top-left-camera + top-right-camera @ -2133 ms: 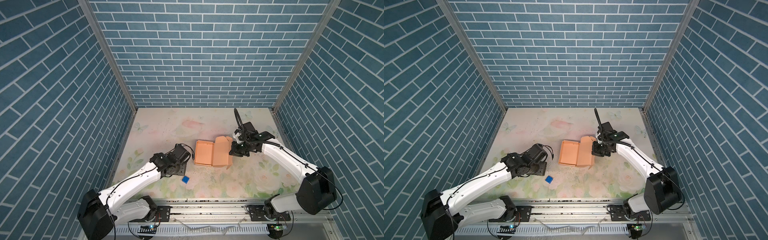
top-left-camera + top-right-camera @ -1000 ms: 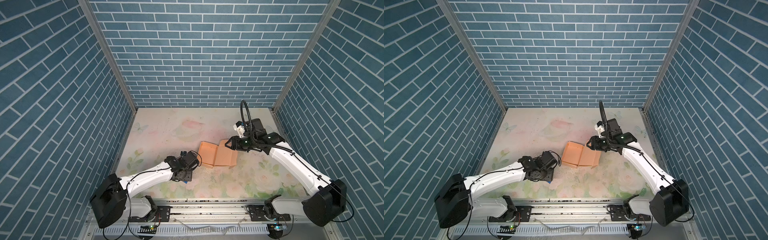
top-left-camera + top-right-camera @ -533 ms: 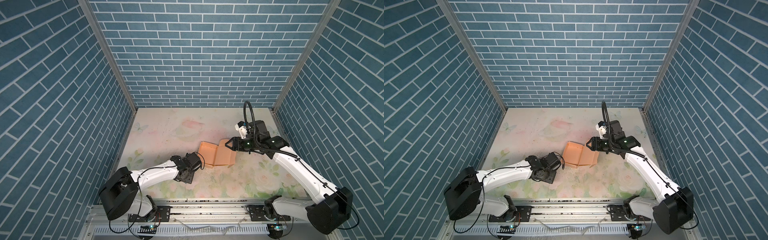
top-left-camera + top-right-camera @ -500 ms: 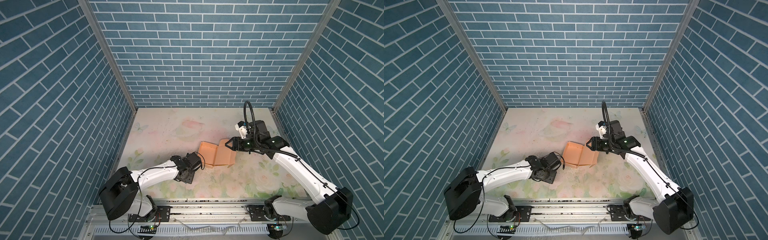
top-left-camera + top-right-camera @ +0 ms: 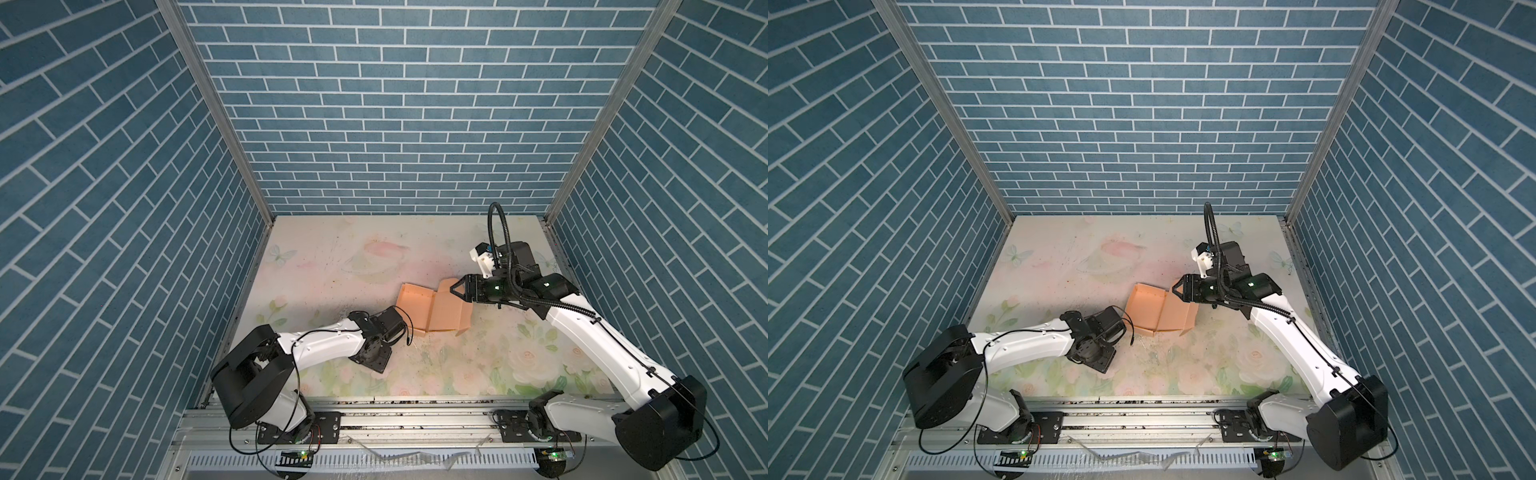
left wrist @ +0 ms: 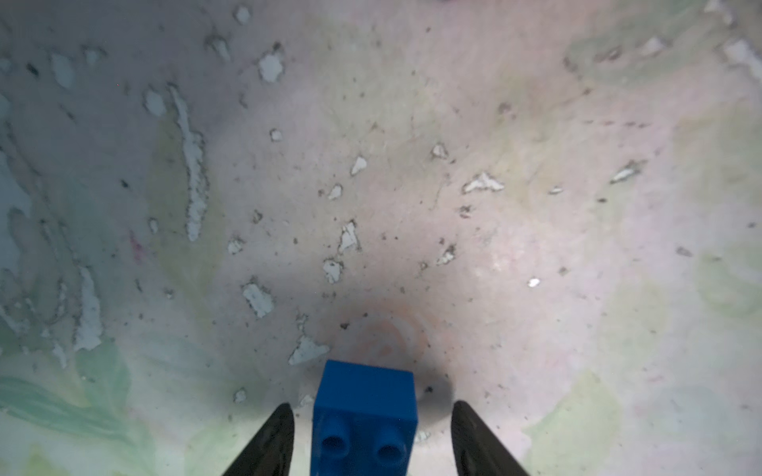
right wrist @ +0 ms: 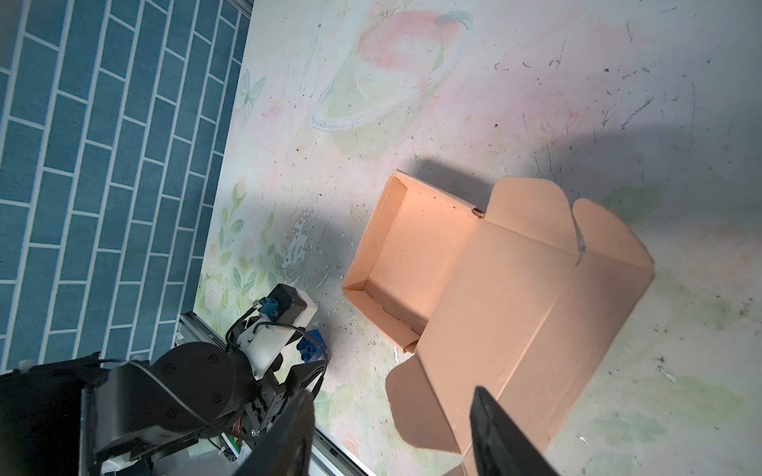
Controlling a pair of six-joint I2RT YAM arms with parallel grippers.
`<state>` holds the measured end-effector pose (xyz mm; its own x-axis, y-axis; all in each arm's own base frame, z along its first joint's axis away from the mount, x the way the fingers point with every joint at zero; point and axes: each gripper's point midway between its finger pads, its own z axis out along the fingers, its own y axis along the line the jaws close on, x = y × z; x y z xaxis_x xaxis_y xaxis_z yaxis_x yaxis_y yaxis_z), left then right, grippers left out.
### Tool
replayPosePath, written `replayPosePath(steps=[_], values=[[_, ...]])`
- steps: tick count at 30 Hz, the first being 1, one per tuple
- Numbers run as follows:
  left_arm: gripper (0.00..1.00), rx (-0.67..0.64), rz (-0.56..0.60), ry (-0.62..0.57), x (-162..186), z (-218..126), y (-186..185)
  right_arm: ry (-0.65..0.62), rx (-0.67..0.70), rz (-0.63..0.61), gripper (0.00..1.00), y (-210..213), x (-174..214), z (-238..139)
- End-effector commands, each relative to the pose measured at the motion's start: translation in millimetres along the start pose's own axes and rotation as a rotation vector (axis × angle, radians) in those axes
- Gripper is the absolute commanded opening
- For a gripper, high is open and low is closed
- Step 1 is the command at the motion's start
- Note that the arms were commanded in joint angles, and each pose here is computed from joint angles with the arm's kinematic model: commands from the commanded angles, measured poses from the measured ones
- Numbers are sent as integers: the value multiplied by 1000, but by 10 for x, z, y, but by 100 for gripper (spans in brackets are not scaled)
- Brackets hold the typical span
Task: Fold the paper box
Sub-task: 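Close the left gripper on the blue Lego block and lift it, then carry the blue block with the left gripper over the box and lower it inside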
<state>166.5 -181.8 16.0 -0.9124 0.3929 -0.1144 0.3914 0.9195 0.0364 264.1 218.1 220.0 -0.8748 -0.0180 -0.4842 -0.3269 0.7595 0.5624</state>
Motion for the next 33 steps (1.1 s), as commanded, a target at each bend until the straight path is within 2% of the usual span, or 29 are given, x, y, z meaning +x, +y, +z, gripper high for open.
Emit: replayPosePath(steps=[1, 5, 10, 18, 23, 33], values=[[57, -29, -5, 21, 11, 1, 33, -19, -14, -22, 60, 32, -6, -55], [40, -50, -15, 9, -34, -70, 61, -26, -5, -26, 60, 16, -4, -70], [33, -73, -21, -25, -113, -246, 106, -24, 13, -25, 59, -18, 7, -68], [33, -41, 0, -147, -473, -755, 25, -27, 49, -23, 57, -93, 18, -63], [35, -11, 33, -200, -848, -972, -125, -33, 70, -20, 57, -135, 27, -74], [38, 43, 73, -197, -1525, -826, -471, -97, 133, -14, 57, -220, 47, -275]])
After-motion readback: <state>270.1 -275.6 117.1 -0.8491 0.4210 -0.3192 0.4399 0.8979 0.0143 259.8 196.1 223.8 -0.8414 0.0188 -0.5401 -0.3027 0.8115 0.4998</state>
